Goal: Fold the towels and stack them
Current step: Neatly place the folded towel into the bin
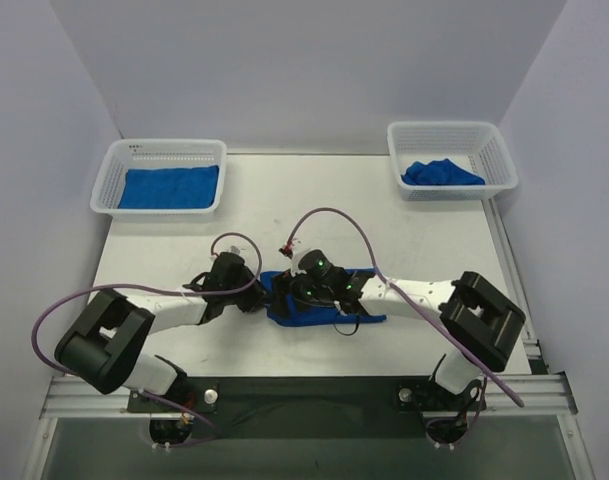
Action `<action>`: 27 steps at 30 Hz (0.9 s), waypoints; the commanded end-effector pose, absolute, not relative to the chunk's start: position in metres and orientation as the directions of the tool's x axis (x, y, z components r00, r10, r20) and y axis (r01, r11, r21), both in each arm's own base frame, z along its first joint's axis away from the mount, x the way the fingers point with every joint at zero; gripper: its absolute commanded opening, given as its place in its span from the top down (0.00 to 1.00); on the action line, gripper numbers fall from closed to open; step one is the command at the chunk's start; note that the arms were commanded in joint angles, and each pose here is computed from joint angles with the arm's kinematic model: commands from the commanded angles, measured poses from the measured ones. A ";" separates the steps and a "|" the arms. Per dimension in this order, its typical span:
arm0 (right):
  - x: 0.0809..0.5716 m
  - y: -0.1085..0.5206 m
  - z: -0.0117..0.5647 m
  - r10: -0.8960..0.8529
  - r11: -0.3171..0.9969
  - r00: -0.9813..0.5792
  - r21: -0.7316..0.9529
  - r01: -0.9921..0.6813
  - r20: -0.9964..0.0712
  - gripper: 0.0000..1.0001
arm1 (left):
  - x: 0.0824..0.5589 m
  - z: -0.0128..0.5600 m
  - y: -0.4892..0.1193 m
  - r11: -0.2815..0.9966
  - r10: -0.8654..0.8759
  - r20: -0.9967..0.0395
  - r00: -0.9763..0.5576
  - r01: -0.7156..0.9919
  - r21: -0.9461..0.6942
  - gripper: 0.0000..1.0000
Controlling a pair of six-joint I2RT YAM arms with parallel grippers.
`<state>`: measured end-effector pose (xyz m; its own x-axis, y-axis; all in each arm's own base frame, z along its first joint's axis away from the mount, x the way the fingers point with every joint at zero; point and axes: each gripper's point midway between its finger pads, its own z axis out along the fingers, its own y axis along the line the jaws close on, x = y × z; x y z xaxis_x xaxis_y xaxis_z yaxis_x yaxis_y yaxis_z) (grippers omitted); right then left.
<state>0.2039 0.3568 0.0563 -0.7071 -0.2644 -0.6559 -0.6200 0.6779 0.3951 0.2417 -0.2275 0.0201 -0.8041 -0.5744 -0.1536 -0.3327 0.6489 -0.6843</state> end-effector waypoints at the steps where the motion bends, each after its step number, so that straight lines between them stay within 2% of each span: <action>1: 0.208 0.345 0.091 -0.261 0.682 -0.653 0.343 -0.646 -0.711 0.25 | 0.249 0.028 -0.213 0.740 -0.502 -0.294 -0.813 -0.228 -0.633 1.00; 2: 0.216 0.333 0.101 -0.249 0.713 -0.628 0.300 -0.634 -0.737 0.24 | 0.251 0.030 -0.209 0.757 -0.484 -0.313 -0.817 -0.212 -0.618 1.00; 4: 0.214 0.303 0.094 -0.284 0.771 -0.638 0.225 -0.596 -0.716 0.23 | 0.256 0.039 -0.211 0.793 -0.393 -0.378 -0.838 -0.101 -0.600 1.00; 5: 0.222 0.286 0.107 -0.275 0.802 -0.597 0.163 -0.575 -0.754 0.23 | 0.266 0.050 -0.211 0.796 -0.377 -0.391 -0.840 -0.078 -0.600 1.00; 7: 0.218 0.254 0.100 -0.306 0.839 -0.610 0.096 -0.536 -0.731 0.22 | 0.271 0.057 -0.210 0.822 -0.305 -0.407 -0.861 -0.022 -0.569 1.00; 13: 0.203 0.185 0.112 -0.304 0.886 -0.585 0.003 -0.464 -0.752 0.21 | 0.321 0.089 -0.202 0.865 -0.174 -0.501 -0.848 0.111 -0.489 1.00; 19: 0.195 0.145 0.125 -0.244 0.923 -0.548 -0.019 -0.383 -0.800 0.19 | 0.380 0.125 -0.198 0.845 -0.123 -0.554 -0.823 0.206 -0.494 1.00; 27: 0.201 0.130 0.127 -0.269 0.932 -0.564 -0.064 -0.356 -0.781 0.18 | 0.447 0.160 -0.167 0.831 -0.175 -0.579 -0.797 0.196 -0.521 1.00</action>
